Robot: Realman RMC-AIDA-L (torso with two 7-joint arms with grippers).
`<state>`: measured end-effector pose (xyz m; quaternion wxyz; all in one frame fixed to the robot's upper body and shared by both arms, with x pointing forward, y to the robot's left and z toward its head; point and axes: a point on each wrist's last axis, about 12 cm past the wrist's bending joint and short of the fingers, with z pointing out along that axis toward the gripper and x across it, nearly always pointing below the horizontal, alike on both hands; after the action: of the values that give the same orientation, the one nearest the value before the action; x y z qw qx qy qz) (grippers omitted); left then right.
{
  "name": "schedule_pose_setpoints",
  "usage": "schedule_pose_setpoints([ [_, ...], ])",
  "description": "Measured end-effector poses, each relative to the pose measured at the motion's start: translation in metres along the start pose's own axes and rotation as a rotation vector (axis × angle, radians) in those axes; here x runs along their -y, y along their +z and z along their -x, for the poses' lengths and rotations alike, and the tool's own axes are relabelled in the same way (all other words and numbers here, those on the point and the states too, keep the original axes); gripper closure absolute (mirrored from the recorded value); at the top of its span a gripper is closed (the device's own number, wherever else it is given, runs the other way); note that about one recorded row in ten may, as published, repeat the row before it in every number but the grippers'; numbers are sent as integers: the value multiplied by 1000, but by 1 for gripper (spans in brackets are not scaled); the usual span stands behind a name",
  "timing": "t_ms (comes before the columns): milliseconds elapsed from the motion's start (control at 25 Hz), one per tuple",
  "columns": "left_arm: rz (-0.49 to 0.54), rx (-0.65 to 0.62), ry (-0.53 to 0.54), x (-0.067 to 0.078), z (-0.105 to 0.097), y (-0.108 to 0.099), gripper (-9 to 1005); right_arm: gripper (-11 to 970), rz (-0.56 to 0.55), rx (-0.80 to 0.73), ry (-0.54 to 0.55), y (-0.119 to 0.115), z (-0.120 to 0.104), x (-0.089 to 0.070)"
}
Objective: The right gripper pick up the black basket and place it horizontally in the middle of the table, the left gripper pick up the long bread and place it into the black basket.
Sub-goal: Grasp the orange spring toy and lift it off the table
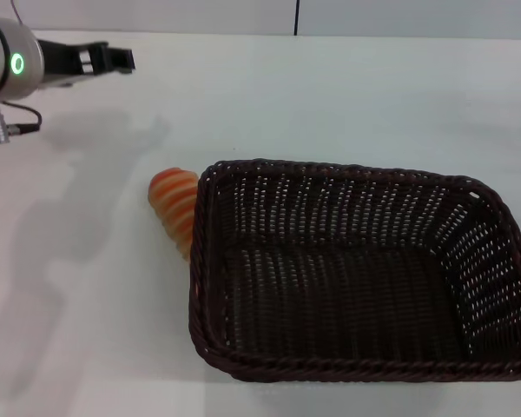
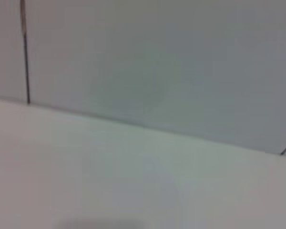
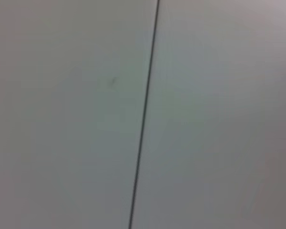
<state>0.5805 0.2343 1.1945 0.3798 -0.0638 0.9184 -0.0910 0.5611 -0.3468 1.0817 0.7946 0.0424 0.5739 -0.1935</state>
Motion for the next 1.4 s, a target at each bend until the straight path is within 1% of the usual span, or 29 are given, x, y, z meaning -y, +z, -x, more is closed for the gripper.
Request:
schedule_pose_setpoints([
  [200, 9, -71, -86, 6, -6, -1, 181, 372, 59, 14, -21, 4, 2, -4],
  [360, 21, -119, -179, 11, -10, 1, 186, 373, 113, 34, -33, 6, 4, -8],
  [480, 27, -151, -243, 18, -13, 3, 189, 373, 136, 48, -23, 8, 6, -6],
  [520, 32, -171, -281, 25, -15, 7, 190, 373, 139, 51, -23, 9, 7, -5],
  [560, 32, -171, -281, 25, -15, 7, 191, 373, 142, 55, -25, 10, 7, -4],
  [680, 57, -214, -308, 33, -20, 15, 195, 373, 173, 72, -43, 9, 8, -4],
  [800, 92, -263, -335, 33, -26, 24, 198, 373, 213, 86, -62, 7, 9, -6],
  [1000, 140, -325, -345, 36, -31, 36, 204, 373, 225, 91, -74, 6, 9, -5],
  [1160, 135, -366, -357, 40, -35, 41, 208, 373, 226, 95, -81, 7, 9, -2],
  [1400, 120, -371, -364, 43, -36, 42, 215, 372, 232, 92, -85, 10, 9, -3],
])
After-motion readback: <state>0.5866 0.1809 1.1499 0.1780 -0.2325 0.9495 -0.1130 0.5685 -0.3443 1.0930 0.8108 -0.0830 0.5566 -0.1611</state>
